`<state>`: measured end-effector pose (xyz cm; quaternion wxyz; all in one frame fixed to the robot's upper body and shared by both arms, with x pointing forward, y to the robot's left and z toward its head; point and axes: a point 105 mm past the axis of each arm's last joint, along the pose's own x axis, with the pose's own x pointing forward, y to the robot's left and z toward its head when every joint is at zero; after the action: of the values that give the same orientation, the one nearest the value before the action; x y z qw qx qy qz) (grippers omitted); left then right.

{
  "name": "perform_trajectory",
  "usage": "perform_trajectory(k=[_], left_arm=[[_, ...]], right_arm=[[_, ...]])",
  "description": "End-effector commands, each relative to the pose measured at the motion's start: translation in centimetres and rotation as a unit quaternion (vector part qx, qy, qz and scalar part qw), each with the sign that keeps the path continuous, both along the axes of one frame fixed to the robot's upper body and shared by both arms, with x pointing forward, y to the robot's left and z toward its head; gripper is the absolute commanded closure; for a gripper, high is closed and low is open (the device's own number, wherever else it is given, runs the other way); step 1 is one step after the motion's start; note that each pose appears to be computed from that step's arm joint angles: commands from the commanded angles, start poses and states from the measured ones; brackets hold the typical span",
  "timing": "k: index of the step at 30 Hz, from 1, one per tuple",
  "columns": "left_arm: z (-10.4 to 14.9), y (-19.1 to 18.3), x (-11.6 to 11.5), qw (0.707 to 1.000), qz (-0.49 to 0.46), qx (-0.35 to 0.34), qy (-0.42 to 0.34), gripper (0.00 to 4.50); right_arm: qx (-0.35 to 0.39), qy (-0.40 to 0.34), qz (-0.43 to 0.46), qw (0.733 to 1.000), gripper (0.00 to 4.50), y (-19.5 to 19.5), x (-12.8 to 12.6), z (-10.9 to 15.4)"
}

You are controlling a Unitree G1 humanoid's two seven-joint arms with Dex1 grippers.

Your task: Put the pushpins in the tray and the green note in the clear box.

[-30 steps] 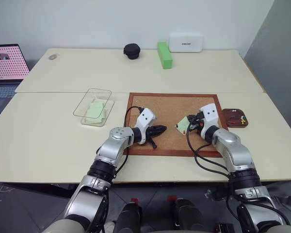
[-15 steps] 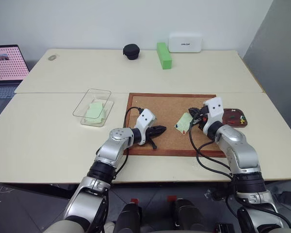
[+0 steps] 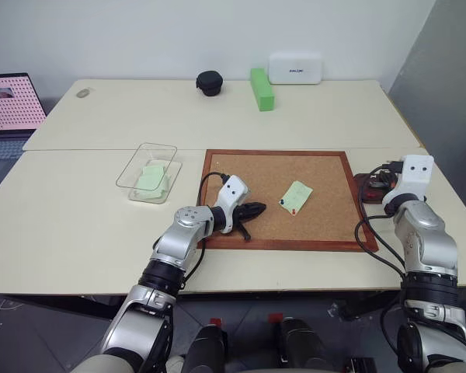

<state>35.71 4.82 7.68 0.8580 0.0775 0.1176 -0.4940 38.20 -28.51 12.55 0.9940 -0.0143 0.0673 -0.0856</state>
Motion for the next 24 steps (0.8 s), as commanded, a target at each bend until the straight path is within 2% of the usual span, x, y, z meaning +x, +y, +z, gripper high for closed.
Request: perform_trajectory(k=[1,3,5,8,14,17,22,24], left_arm=[[-2.0,-0.4,-0.9,0.999,-0.014,0.021,0.034,4.5],[-2.0,-0.4,-0.9,0.999,-0.014,0.021,0.034,4.5],[-2.0,-0.4,-0.9,0.999,-0.014,0.021,0.034,4.5],[-1.9,-0.4,-0.8,0.999,-0.01,0.02,0.032,4.5],[-1.9,-0.2,-0.7,0.999,-0.007,0.021,0.031,4.5],[-1.9,-0.2,-0.7,0.999,-0.006,0.021,0.03,4.5],[-1.9,-0.3,-0.7,0.999,-0.008,0.02,0.03,4.5],[-1.9,-0.4,-0.8,0.999,-0.01,0.02,0.029,4.5]], right_arm=[[0.012,-0.028,0.008,0.999,4.49,-0.3,0.6,2.0],[0.015,-0.027,0.015,0.999,4.49,-0.1,0.7,1.9],[0.016,-0.025,0.02,0.999,3.91,0.1,0.8,1.8],[0.01,-0.02,0.027,0.999,3.39,0.3,0.9,1.4],[0.012,-0.02,0.025,0.999,2.07,0.2,0.8,1.2],[0.013,-0.022,0.024,0.999,1.58,0.2,0.7,1.3],[0.013,-0.023,0.025,0.999,0.43,0.2,0.7,1.3],[-0.007,-0.03,0.048,0.998,0.06,0.9,0.6,1.7]])
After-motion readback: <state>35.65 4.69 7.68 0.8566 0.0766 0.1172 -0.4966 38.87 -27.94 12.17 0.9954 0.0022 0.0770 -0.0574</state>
